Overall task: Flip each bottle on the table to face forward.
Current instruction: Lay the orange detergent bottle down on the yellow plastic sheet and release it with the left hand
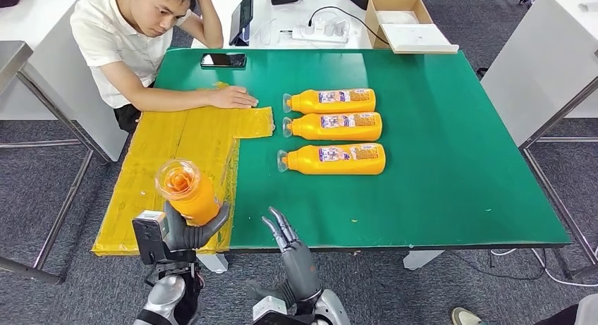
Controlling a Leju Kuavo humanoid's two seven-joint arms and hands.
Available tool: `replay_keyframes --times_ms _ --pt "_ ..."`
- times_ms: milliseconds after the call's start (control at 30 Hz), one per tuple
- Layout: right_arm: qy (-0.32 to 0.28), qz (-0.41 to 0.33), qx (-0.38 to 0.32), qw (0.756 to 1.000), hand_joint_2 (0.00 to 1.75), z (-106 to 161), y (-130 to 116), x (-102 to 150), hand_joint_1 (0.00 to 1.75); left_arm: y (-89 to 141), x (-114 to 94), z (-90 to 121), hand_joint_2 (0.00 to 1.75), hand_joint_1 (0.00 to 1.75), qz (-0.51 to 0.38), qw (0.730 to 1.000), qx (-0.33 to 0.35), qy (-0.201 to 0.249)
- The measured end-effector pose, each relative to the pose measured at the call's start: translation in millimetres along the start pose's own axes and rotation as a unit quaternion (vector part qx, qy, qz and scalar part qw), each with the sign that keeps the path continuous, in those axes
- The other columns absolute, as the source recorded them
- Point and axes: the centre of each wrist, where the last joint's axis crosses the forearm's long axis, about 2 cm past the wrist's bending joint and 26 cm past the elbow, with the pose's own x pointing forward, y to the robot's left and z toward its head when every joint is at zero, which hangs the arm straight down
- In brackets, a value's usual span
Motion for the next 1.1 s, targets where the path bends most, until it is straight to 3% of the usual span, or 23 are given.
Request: replay_keyframes --times_ms 367,433,533,667,867,900,1000,1033,1100 --pt "0.006 -0.028 -0.046 0.999 0.00 6 -9 6 0.00 29 -7 -14 1.75 1.75 -0.155 0.986 0.038 -0.036" --pt "0.006 -0.035 -0.054 0.998 0.00 5 -10 8 0.00 33 -8 -26 1.75 1.75 -0.258 0.964 0.026 -0.065" --pt "0.005 -0.043 -0.061 0.997 0.00 2 -11 10 0.00 39 -13 -50 1.75 1.75 -0.413 0.906 -0.017 -0.089" --pt "-0.005 -0.047 -0.058 0.997 0.00 -4 -9 14 0.00 45 -24 -85 1.75 1.75 -0.518 0.852 -0.070 -0.015" --pt "-0.024 -0.046 -0.043 0.998 0.00 -12 -6 18 0.00 55 -25 -124 1.75 1.73 -0.564 0.815 -0.109 0.068" --pt "-0.025 -0.046 -0.041 0.998 0.00 -12 -5 18 0.00 56 -25 -128 1.75 1.38 -0.568 0.811 -0.114 0.077" --pt "-0.026 -0.047 -0.038 0.998 0.00 -13 -4 19 0.00 57 -23 -136 1.75 0.09 -0.572 0.803 -0.131 0.098" --pt "-0.025 -0.048 -0.039 0.998 0.00 -13 -4 19 0.00 57 -22 -138 1.75 0.00 -0.571 0.802 -0.140 0.104" --pt "-0.022 -0.050 -0.039 0.998 0.00 -13 -3 18 0.00 57 -21 -142 1.75 0.00 -0.562 0.802 -0.167 0.114"
